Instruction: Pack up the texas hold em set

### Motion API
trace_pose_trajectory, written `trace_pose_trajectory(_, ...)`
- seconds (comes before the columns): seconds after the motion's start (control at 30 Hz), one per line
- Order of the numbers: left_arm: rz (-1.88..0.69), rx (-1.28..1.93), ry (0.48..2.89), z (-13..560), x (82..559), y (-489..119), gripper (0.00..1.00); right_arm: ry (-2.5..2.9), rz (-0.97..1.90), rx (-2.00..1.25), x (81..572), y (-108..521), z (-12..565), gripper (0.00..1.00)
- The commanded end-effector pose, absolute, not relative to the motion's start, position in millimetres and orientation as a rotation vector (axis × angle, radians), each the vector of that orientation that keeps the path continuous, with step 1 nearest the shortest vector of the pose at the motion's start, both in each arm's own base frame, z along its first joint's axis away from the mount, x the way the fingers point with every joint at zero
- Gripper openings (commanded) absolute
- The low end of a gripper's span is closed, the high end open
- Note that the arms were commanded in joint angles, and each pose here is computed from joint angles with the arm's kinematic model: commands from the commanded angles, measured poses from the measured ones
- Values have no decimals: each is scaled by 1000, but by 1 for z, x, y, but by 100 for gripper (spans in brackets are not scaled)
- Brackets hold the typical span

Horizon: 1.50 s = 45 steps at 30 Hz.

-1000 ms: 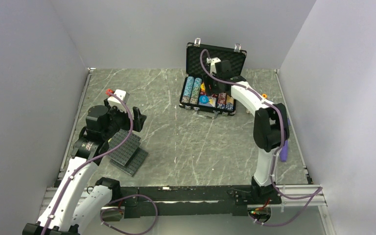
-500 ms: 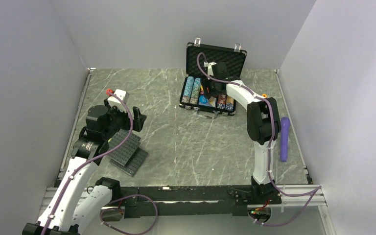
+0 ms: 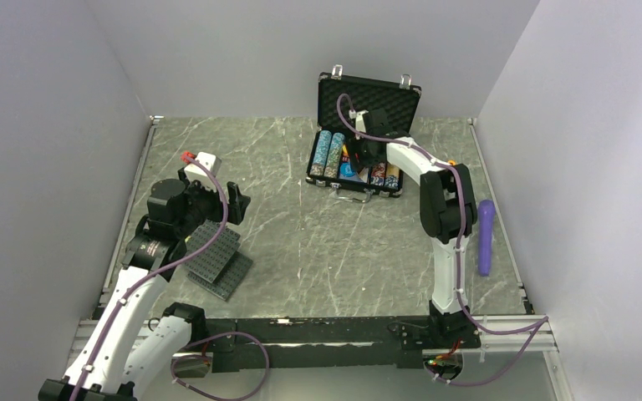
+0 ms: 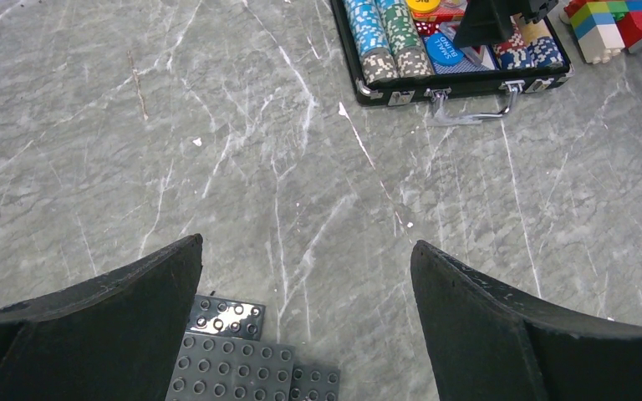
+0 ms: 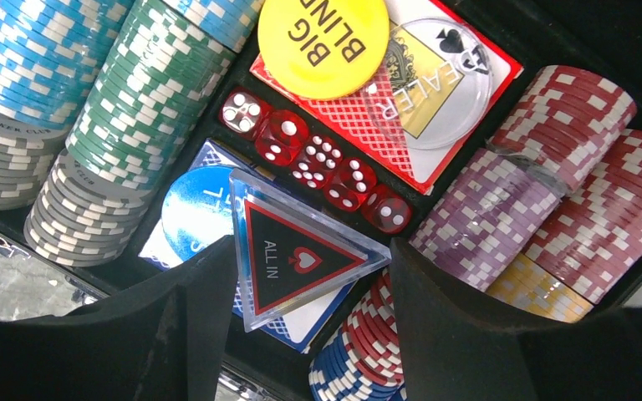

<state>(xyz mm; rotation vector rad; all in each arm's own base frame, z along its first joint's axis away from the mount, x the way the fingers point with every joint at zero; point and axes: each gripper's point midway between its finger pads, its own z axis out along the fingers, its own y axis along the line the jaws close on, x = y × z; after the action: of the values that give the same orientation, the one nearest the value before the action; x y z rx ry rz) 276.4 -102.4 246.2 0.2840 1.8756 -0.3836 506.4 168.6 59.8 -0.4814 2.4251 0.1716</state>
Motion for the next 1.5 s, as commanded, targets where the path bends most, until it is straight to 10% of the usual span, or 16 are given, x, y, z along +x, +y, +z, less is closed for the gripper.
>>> trace_pose_trajectory(0.0,-398,291,1830,258,280,-105,98,2376,172,-498,519,172,76,44)
trace_pose_trajectory(0.47,-394,289,1831,258,280,-104,98,2364,175,-521,519,173,80,77)
trace_pose_trajectory(1.47,-378,285,1821,260,279,-102,98,1872,351,-507,518,188,320,82)
